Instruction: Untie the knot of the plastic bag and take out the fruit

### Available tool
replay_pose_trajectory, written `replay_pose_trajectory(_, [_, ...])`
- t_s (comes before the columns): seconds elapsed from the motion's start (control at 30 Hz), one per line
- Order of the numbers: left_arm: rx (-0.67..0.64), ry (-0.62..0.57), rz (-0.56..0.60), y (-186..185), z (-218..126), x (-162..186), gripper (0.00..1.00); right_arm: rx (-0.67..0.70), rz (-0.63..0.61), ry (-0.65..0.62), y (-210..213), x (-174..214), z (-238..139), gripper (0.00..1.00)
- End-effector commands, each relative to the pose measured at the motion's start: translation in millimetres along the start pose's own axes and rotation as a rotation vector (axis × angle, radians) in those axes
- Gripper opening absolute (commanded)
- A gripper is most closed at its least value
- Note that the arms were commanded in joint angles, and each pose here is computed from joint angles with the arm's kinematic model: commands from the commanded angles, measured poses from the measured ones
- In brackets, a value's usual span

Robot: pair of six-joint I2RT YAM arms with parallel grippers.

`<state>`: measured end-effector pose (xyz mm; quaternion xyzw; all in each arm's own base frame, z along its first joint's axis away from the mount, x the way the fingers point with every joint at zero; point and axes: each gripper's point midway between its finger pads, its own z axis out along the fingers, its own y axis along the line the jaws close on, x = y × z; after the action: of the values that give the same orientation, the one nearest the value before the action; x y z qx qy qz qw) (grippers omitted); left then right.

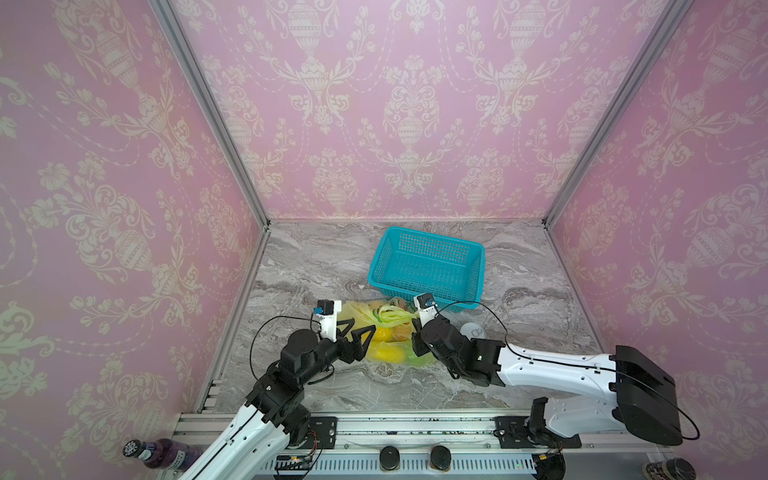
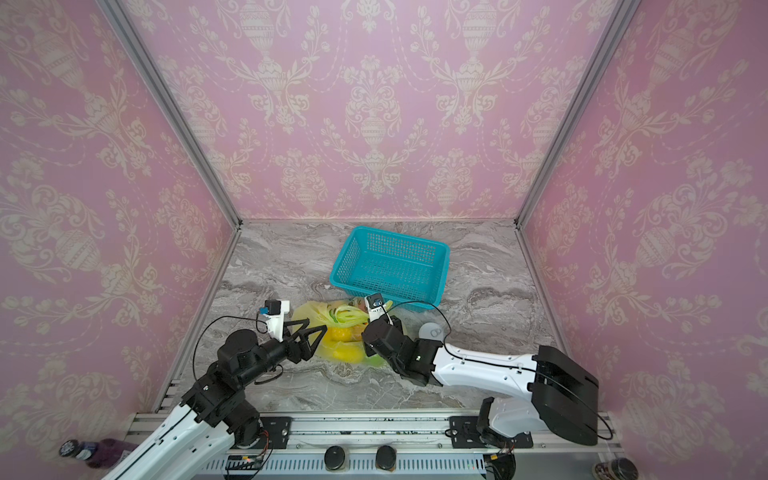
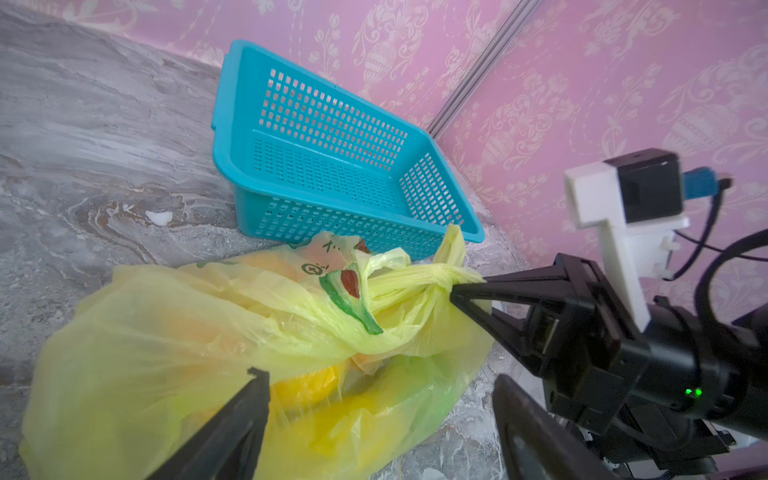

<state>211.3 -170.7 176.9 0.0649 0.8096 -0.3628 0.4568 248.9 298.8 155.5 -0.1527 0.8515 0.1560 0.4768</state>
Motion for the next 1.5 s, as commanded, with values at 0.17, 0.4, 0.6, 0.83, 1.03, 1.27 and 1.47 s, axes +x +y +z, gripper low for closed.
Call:
replay_pose_trajectory(0.17, [-0.093, 0.120, 0.009, 8.4, 45.8, 12.0, 0.87, -0.010, 0.024, -0.041, 6.2, -17.2, 1.1, 0.00])
replay_pose_trajectory(0.4, [-0.125, 0.081, -0.024, 14.3, 58.7, 4.6, 0.81, -0.018, 0.017, -0.031, 8.9, -14.7, 3.9, 0.00])
replay_pose_trajectory(0.6, [-0.080, 0.076, -0.041, 6.7, 67.7, 3.0, 0.35, -0.050, 0.015, -0.024, 16.4, -12.0, 7.6, 0.00])
replay_pose_trajectory(0.83, [-0.201, 0.028, -0.001, 27.6, 49.6, -2.5, 0.00, 0.000, 0.026, -0.035, 2.6, -6.5, 5.3, 0.00])
replay_pose_trajectory(1.03, [-0.324, -0.036, 0.017, 50.1, 25.4, -8.8, 0.00, 0.054, 0.054, -0.071, -18.9, -3.4, -5.7, 0.00])
replay_pose_trajectory(1.27, [-0.379, -0.073, -0.026, 68.9, 10.9, -10.6, 0.00, 0.112, 0.105, -0.112, -47.2, 4.8, -20.8, 0.00])
replay_pose_trajectory(1.47, [-0.412, -0.079, -0.121, 93.8, 6.3, -6.5, 0.00, 0.134, 0.181, -0.138, -69.7, 15.8, -29.4, 0.00])
